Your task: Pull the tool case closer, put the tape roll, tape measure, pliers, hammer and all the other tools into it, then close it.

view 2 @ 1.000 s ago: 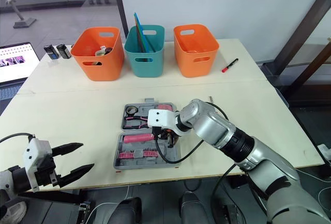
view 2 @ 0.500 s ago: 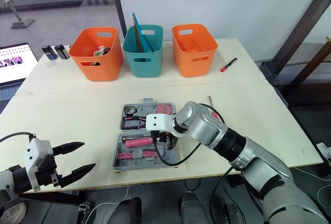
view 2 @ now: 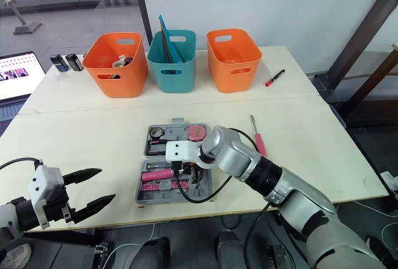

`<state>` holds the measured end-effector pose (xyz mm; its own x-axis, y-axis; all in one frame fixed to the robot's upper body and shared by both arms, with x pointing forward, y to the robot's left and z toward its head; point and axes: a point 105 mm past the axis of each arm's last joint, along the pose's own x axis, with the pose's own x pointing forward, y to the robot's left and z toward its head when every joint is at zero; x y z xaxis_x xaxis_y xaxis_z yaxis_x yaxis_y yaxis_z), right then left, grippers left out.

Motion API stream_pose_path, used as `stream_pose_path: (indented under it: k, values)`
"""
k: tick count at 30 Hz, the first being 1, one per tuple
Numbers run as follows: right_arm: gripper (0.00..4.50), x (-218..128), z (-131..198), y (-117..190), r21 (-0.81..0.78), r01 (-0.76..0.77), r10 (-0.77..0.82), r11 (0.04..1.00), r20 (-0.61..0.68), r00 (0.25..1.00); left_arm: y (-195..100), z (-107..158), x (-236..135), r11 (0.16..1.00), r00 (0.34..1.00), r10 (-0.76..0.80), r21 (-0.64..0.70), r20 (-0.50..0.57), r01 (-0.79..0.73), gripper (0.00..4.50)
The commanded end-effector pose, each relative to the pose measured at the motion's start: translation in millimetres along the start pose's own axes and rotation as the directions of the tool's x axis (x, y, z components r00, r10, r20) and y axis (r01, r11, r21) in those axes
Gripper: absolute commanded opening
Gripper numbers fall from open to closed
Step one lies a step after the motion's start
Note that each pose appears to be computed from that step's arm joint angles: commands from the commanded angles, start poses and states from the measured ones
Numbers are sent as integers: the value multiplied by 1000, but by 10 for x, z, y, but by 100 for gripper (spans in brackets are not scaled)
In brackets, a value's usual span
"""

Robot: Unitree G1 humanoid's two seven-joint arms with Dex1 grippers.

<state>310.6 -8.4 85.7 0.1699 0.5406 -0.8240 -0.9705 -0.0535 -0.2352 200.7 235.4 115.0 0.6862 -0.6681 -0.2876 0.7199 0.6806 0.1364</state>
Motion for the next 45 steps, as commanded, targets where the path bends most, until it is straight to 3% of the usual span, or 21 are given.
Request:
stream_pose_path:
  k: [1,8,12,20,27,30,32,41,45]
  values:
    - [2,-26,79,-30,-15,19,-19,1000,22,1000,-4,16,-3,1000,1000,1,15,7,-1,450]
    - [2,-48,112,-61,-9,35,-35,999,35,999,-9,3,5,1000,1000,-4,12,3,4,450]
    - [174,-161,178,-98,-28,52,-50,998,51,997,-33,6,23,1000,1000,-22,-4,9,22,450]
    - [174,-443,129,-78,43,13,-19,999,163,986,-19,56,63,999,999,-36,1,30,36,450]
    - [174,-337,106,-94,-11,116,-105,993,351,930,-17,92,108,998,998,-56,4,41,56,450]
    - [87,-185,110,17,44,-5,-12,999,375,927,-15,117,130,998,997,-64,7,45,64,450]
    - [3,-146,138,17,65,-25,-3,998,396,918,-12,124,135,998,997,-66,9,46,65,450]
    - [3,93,90,-49,140,-52,-7,989,392,920,1,140,120,998,997,-69,17,33,68,450]
    - [3,331,-163,39,211,-94,29,973,290,956,-3,141,122,997,997,-70,22,23,70,450]
